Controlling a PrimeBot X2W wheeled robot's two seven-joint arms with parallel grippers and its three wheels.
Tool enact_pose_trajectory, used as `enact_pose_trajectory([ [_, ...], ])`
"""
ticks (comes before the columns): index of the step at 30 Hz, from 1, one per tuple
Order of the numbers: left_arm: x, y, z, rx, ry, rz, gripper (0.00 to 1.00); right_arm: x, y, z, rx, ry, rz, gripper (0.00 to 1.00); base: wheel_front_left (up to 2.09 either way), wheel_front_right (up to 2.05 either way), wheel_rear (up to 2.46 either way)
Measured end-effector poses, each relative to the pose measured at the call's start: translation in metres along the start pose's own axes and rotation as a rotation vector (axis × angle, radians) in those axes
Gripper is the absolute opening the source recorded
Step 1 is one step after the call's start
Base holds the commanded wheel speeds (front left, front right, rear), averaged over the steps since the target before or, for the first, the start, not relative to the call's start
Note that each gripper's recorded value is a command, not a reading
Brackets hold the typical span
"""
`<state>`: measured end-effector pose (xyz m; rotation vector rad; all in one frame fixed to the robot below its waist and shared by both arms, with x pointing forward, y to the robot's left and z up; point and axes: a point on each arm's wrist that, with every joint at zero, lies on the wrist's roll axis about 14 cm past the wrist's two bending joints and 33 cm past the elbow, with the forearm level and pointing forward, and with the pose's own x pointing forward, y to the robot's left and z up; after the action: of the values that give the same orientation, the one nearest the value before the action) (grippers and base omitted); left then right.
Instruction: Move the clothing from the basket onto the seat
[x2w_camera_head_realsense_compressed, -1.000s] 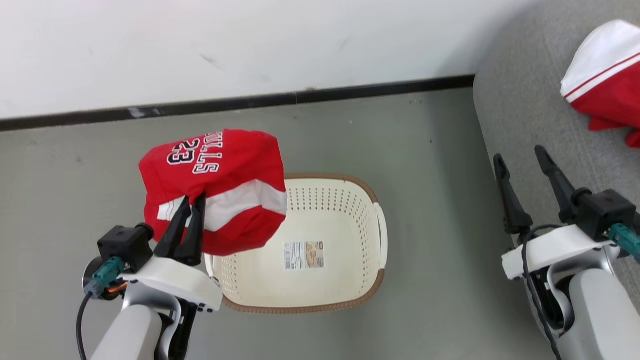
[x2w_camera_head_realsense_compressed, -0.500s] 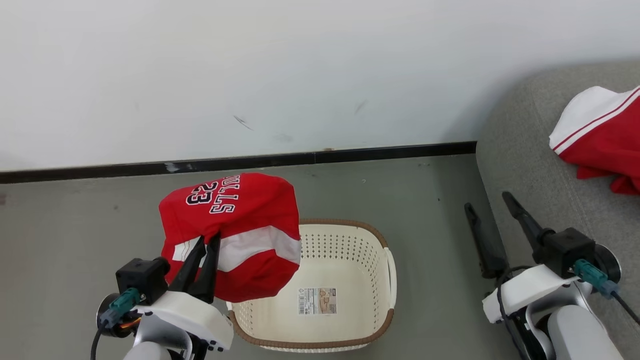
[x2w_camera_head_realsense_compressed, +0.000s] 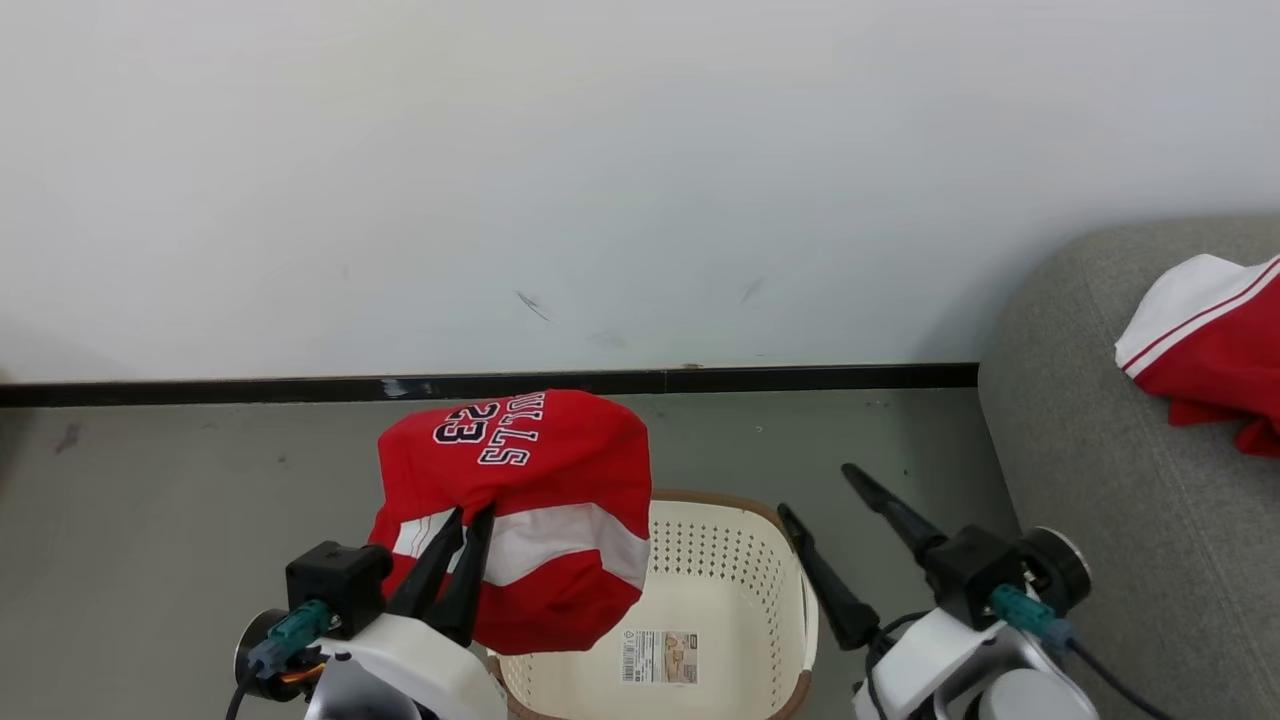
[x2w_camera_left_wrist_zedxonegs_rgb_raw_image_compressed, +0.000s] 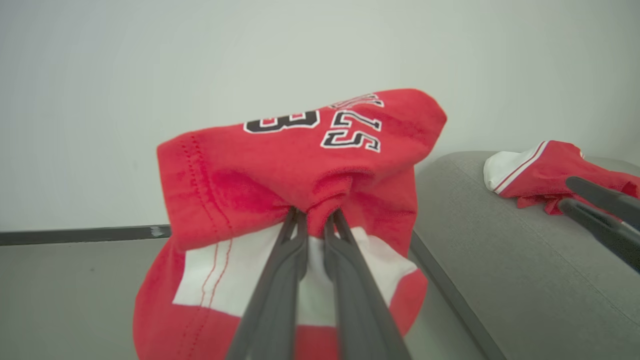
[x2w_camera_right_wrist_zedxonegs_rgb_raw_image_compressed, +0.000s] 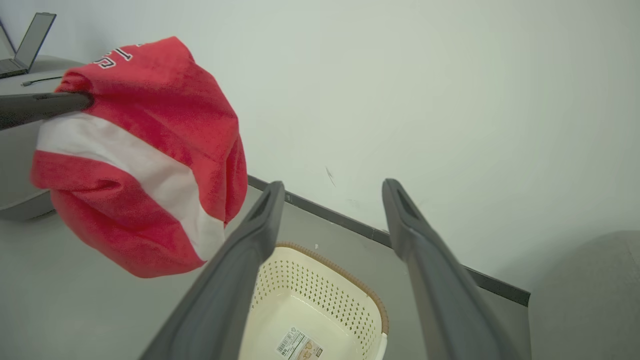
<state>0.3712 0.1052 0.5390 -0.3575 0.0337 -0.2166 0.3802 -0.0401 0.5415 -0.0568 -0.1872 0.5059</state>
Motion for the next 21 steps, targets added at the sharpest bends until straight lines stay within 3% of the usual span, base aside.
enact_pose_trajectory([
  [11,-0.014,-0.027,0.012,0.015,-0.008,-0.067,0.00,0.002,0.102,0.012,0.000,-0.031,0.312,1.00,0.00,0.00,0.00],
  [21,-0.025,-0.056,0.014,0.024,0.010,-0.139,0.00,0.009,0.138,0.025,-0.036,-0.072,0.446,1.00,0.00,0.00,0.00],
])
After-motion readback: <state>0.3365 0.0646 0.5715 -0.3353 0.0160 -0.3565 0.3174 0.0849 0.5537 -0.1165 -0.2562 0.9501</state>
